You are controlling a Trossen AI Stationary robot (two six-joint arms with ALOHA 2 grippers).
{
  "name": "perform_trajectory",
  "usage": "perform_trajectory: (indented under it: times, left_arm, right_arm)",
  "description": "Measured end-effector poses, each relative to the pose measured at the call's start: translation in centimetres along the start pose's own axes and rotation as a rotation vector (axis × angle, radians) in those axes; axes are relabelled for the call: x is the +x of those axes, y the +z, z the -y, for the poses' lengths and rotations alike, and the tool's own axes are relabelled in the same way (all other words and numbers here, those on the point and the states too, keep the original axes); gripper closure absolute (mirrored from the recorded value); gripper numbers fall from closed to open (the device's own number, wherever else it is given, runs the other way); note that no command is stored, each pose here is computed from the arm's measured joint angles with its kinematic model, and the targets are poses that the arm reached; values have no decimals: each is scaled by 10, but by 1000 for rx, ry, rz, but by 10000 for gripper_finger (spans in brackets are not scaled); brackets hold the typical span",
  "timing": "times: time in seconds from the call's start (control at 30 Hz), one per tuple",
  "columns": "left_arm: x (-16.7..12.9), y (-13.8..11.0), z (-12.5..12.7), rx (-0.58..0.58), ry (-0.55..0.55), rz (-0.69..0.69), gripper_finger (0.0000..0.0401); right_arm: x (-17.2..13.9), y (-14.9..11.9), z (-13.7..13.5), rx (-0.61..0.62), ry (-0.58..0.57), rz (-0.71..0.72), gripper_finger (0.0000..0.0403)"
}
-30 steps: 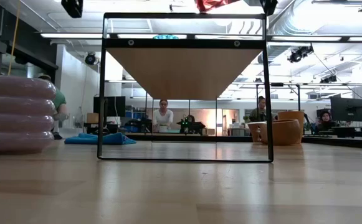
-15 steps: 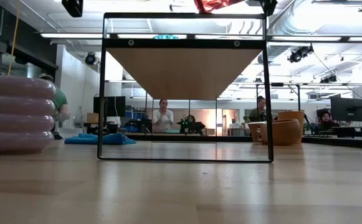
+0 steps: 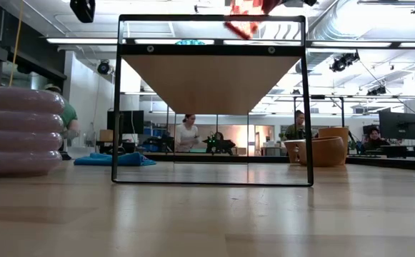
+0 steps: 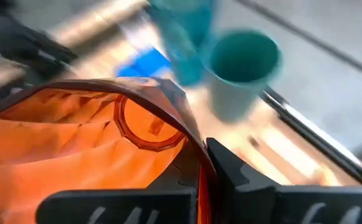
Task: Stack small to large cups/mugs on shelf
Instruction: Put the orange cup on the shelf
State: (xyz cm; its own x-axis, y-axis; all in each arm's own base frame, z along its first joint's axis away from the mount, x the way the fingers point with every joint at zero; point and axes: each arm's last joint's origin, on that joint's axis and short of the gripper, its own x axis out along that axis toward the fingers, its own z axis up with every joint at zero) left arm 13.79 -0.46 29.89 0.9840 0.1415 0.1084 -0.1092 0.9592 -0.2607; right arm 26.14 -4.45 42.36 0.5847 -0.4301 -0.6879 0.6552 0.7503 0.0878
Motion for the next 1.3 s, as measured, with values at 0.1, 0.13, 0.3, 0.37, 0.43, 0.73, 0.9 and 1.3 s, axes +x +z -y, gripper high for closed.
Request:
perform_trajectory:
  times: [0.1,0.13,0.3,0.37,0.43,0.73,0.9,1.3]
  left_arm:
    - [0,0,0,0,0,0,240]
    - [0,0,0,0,0,0,240]
    - [0,0,0,0,0,0,240]
    - [0,0,0,0,0,1,240]
    - [0,0,0,0,0,1,240]
    - [0,2,0,-4,-4,18,240]
    - [0,2,1,-5,-5,23,240]
    - [0,2,1,-5,-4,23,240]
  right_arm:
    - [22,15,-2,27,-68,-136,403]
    - [30,19,-2,38,-75,-175,403]
    - [70,27,-5,83,-113,-334,403]
    - [84,28,-5,108,-127,-371,403]
    - [96,28,-3,141,-131,-399,403]
    - [114,28,4,267,-149,-454,403]
    - [115,29,8,318,-103,-490,403]
    - [117,32,12,342,-117,-471,354]
